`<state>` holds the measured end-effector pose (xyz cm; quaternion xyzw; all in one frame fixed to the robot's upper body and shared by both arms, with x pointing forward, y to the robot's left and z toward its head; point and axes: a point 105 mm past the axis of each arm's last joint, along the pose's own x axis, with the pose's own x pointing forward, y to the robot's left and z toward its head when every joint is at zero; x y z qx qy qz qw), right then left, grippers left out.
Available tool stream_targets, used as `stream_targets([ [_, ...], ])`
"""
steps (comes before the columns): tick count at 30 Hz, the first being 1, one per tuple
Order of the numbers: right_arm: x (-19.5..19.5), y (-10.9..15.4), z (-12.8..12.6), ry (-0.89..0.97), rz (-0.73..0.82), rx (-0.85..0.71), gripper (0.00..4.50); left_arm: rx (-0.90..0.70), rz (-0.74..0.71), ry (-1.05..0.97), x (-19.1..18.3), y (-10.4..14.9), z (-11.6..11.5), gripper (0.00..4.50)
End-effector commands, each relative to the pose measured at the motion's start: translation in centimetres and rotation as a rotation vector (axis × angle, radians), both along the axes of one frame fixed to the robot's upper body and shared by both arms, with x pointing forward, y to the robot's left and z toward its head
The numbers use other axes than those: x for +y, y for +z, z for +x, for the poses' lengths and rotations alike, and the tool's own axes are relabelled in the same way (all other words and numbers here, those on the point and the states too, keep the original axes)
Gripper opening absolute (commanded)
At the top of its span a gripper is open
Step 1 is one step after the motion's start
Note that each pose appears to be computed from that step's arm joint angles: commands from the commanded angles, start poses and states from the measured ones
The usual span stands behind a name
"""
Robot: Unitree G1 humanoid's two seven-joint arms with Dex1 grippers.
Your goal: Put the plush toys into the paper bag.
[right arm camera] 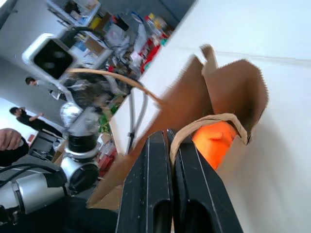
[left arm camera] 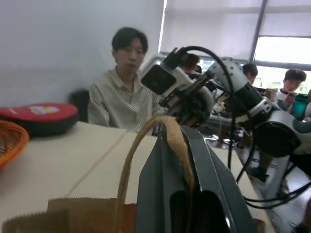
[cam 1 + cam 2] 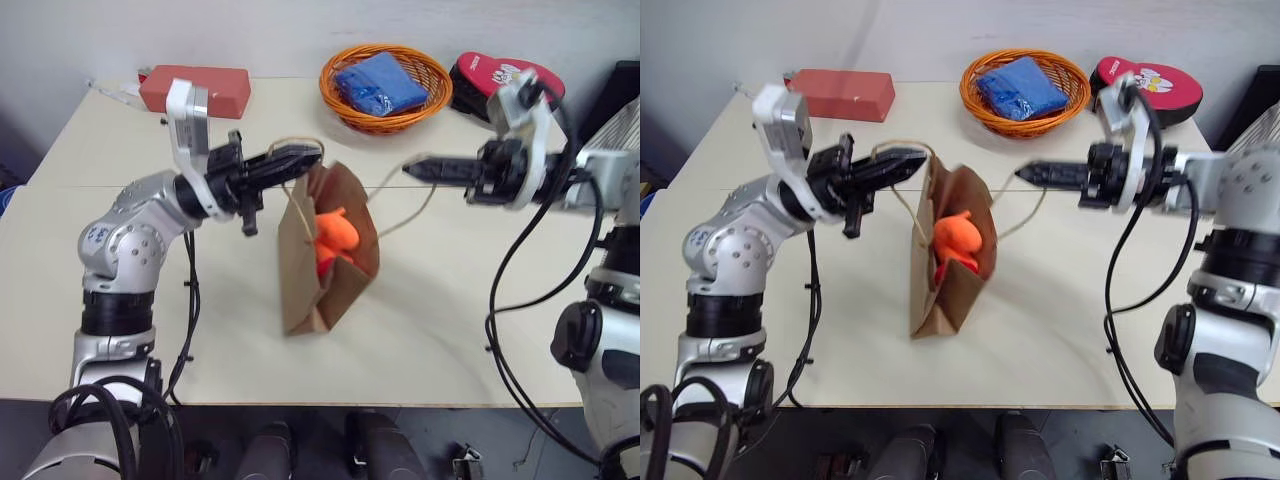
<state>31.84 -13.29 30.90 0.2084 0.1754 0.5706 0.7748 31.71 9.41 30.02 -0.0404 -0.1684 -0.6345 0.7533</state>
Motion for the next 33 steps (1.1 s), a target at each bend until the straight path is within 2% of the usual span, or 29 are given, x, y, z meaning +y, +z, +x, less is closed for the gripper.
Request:
stream_targets([
  [1,0.5,1.3,-0.8,0.023,0.029,-0.062,0.08,-0.081,-0.025,0.069,0.4,1.1,0.9,0.0],
  [7,2.2,2.4,-1.1,0.066,0.088,-0.099,0.08,-0.086,-0.023,0.139,1.4,0.6,1.9,0.0],
  [15,3.0,-0.9,1.2,-0.051,0.09,-0.066,0.08,-0.043,0.015,0.176,1.4,-0.9,2.3,0.0],
  [16,2.8,-1.1,1.5,-0.072,0.097,-0.066,0.03,-0.04,0.011,0.169,1.4,-1.0,2.1,0.19],
  [19,2.7,-0.7,0.1,-0.01,0.126,-0.113,0.65,-0.03,0.01,0.155,1.6,-1.1,1.6,0.9],
  [21,2.4,-0.9,-0.2,-0.013,0.1,-0.15,1.25,-0.026,0.012,0.158,1.9,-1.1,1.3,1.49],
  [25,0.9,-2.5,-0.6,-0.02,0.007,-0.163,2.61,-0.023,0.036,0.189,2.9,-1.4,0.8,2.72],
  [30,-1.0,-3.5,-1.0,-0.037,-0.033,-0.199,4.41,-0.011,0.09,0.208,4.7,-1.8,-0.8,4.33],
  [31,-1.2,-3.6,-1.2,-0.03,-0.039,-0.206,4.5,-0.003,0.1,0.211,5.0,-1.9,-1.1,4.48],
  [33,-1.5,-3.8,-1.2,-0.032,-0.044,-0.217,4.5,0.02,0.123,0.217,5.6,-2.5,-1.7,4.48],
])
